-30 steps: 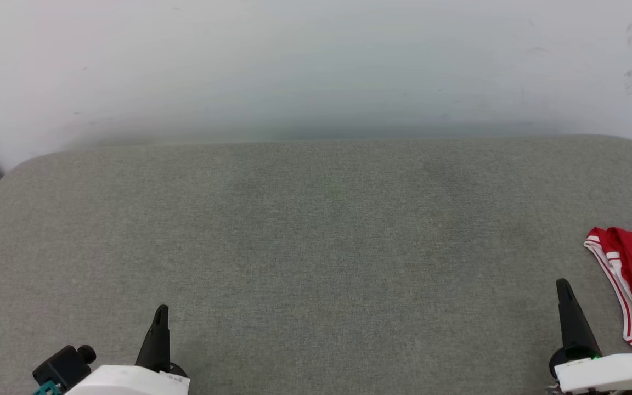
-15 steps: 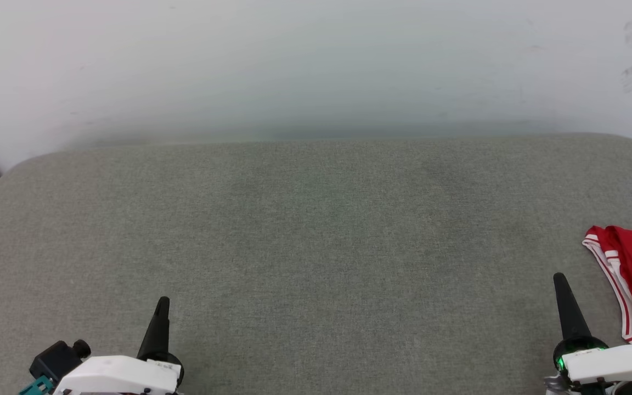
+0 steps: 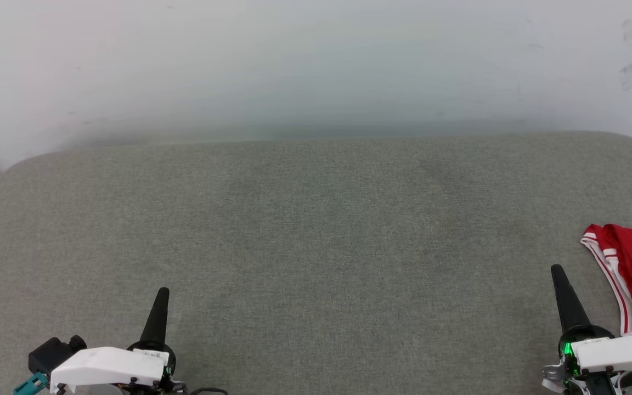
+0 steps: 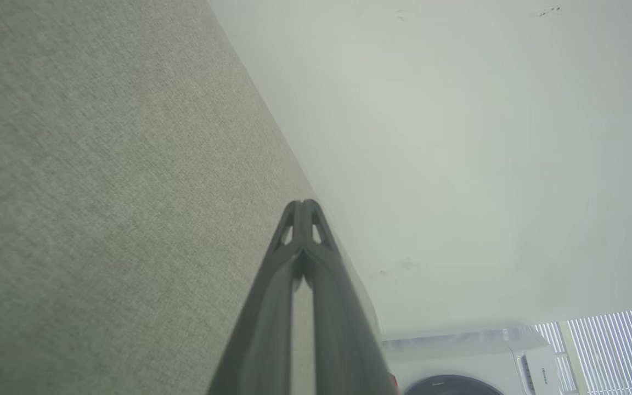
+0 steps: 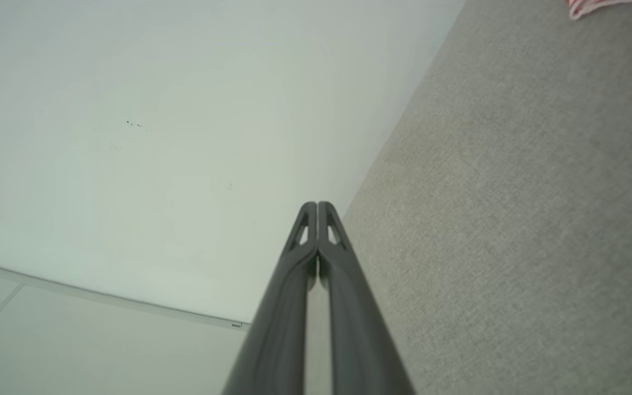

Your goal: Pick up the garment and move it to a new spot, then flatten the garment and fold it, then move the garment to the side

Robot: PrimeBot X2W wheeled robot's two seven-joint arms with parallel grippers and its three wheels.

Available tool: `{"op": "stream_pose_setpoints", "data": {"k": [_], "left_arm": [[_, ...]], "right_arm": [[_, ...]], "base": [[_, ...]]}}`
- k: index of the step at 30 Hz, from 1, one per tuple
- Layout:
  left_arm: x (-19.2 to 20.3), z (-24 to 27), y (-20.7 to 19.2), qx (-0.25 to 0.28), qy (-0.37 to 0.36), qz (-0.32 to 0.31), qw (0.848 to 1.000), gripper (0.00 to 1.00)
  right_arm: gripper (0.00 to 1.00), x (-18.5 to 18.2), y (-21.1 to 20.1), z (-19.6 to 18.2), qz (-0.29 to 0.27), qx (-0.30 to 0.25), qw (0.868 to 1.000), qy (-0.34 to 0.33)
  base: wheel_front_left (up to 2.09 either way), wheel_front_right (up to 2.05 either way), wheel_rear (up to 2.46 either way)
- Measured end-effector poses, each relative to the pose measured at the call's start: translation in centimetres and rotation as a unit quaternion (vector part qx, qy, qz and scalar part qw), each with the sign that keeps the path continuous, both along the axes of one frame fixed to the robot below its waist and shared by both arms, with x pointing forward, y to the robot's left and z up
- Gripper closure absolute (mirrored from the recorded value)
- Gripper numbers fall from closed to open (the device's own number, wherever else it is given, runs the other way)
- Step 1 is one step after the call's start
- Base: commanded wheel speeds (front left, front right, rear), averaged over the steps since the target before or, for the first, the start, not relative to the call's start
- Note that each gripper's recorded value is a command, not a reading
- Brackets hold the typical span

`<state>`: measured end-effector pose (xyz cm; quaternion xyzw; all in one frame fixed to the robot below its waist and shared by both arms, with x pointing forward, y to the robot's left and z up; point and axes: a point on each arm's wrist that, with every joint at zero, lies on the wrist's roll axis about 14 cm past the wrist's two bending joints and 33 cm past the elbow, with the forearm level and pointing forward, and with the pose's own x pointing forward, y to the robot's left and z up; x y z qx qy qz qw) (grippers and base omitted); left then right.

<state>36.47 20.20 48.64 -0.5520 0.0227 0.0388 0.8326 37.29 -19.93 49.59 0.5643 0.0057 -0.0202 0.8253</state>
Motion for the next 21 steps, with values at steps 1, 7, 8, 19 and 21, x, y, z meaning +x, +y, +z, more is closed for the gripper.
{"op": "stream_pose_setpoints", "data": {"k": [1, 7, 8, 19, 21], "left_arm": [[0.07, 0.07, -0.03, -0.005, -0.002, -0.001, 1.0, 1.0], [0.42, 0.28, -0.05, -0.034, -0.005, -0.001, 0.999, 1.0], [0.46, 0.28, -0.07, -0.039, -0.005, -0.002, 0.999, 1.0], [0.99, 0.61, -0.12, -0.087, -0.013, -0.004, 0.996, 1.0], [1.06, 0.69, -0.1, -0.096, -0.015, -0.004, 0.995, 1.0]], "right_arm": [[1.0, 0.01, -0.01, -0.03, 0.0, 0.004, 1.0, 0.0], [1.0, 0.34, 0.01, 0.23, 0.001, 0.031, 0.999, -0.003], [1.0, 0.38, 0.01, 0.26, 0.001, 0.036, 0.999, -0.003], [1.0, 0.68, 0.01, 0.33, 0.004, 0.081, 0.997, -0.004], [1.0, 0.71, -0.03, 0.32, 0.003, 0.089, 0.996, -0.004]], "base": [[0.0, 0.0, 0.0], [0.0, 0.0, 0.0], [0.0, 0.0, 0.0], [0.0, 0.0, 0.0], [0.0, 0.0, 0.0]]}}
